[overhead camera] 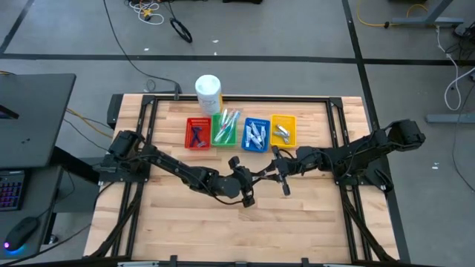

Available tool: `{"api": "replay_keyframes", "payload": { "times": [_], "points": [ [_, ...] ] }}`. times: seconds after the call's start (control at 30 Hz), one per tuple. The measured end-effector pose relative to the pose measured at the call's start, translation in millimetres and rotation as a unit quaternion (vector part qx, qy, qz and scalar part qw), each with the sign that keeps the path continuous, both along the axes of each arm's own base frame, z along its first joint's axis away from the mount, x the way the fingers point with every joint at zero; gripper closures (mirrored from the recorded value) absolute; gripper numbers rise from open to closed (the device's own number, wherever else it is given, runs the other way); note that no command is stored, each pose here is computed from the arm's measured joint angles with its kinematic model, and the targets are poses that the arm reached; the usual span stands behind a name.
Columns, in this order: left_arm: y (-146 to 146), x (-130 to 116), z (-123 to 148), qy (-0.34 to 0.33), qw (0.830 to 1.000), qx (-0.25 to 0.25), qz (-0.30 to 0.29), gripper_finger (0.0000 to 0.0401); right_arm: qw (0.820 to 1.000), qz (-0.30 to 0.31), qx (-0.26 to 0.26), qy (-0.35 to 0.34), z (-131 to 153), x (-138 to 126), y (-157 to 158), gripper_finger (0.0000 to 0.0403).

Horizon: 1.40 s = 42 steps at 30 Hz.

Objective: Pick & Place Travel size toiletries
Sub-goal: Put the silver nail cutter into the yellow bin

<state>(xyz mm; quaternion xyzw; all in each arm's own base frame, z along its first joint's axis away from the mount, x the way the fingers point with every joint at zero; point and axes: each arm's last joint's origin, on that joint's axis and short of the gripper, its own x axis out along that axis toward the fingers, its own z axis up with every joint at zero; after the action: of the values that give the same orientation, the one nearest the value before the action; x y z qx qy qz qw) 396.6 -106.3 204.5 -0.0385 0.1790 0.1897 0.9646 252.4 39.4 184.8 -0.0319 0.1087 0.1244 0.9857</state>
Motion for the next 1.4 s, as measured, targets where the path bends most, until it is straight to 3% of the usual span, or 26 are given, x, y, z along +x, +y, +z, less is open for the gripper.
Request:
{"api": "replay_keyframes", "payload": {
  "times": [0.2,0.33,0.53,0.7,0.87,0.97,1.17,1.23,1.4],
  "points": [
    [1.5,0.0,0.0,0.004,1.0,0.011,0.005,0.029,0.998,-0.056,0.021,0.005,0.0,0.5,-2.7,0.0348],
    [1.7,-0.4,-1.0,0.008,1.0,0.008,0.005,0.0267,0.997,-0.076,0.011,0.023,-3.7,0.0,-5.2,0.0348],
    [4.8,-3.9,-4.0,0.017,0.999,-0.005,0.05,0.0231,0.988,-0.128,-0.013,0.088,-17.3,-3.3,-17.1,0.0348],
    [5.3,-6.5,-9.3,0.024,0.997,-0.036,0.06,0.0221,0.952,-0.269,-0.06,0.13,-22.8,-11.0,-32.7,0.0344],
    [5.5,-6.8,-10.4,0.028,0.997,-0.034,0.058,0.0224,0.917,-0.372,-0.089,0.115,-9.6,-22.4,-42.1,0.0343],
    [6.4,-6.6,-10.3,0.027,0.997,-0.033,0.06,0.0224,0.887,-0.435,-0.107,0.114,-5.3,-28.9,-52.6,0.0344],
    [6.1,-6.5,-10.5,0.026,0.997,-0.038,0.06,0.0224,0.845,-0.502,-0.07,0.171,-18.6,-38.5,-82.1,0.0344],
    [6.0,-6.6,-10.8,0.027,0.997,-0.038,0.059,0.0226,0.839,-0.513,-0.051,0.175,-24.8,-41.2,-91.5,0.0344],
    [6.5,-6.5,-10.9,0.027,0.997,-0.039,0.06,0.0229,0.849,-0.506,-0.003,0.148,-38.6,-44.5,-107.3,0.034]
  ]
}}
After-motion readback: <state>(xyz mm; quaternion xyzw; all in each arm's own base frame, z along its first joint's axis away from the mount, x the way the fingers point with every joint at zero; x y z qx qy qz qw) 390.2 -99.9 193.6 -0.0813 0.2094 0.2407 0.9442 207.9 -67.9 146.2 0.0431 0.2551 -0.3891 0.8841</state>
